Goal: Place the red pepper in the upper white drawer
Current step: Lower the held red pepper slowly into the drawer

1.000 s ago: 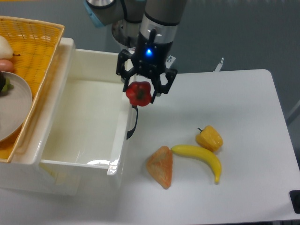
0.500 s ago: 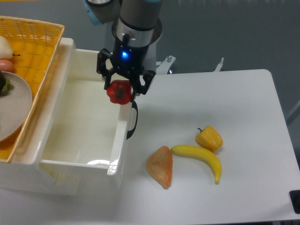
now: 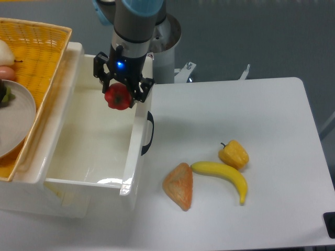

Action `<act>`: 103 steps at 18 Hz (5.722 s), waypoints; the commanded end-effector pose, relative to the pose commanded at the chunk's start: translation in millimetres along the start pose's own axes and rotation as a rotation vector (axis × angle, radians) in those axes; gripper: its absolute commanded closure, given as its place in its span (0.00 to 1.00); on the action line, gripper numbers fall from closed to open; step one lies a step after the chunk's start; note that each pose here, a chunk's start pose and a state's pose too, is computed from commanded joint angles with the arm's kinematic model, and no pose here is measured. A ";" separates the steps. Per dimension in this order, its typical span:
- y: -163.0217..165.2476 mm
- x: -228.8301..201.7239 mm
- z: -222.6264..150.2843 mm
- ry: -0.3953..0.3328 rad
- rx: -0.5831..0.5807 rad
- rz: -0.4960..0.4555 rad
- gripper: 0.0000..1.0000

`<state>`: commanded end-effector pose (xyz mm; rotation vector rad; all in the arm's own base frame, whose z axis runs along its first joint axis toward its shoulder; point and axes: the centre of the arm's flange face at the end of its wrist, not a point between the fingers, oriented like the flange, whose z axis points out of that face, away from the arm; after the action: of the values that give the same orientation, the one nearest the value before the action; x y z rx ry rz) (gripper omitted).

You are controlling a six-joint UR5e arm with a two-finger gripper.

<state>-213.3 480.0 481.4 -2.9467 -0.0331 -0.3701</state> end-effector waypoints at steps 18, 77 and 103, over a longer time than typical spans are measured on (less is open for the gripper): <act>-17.4 -7.1 31.1 0.051 -0.024 -0.002 0.44; -43.6 0.7 77.3 0.085 -0.077 0.049 0.40; -44.9 -0.3 86.0 0.095 -0.091 0.047 0.39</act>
<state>-194.6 539.0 406.8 -3.0088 0.0662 -0.5179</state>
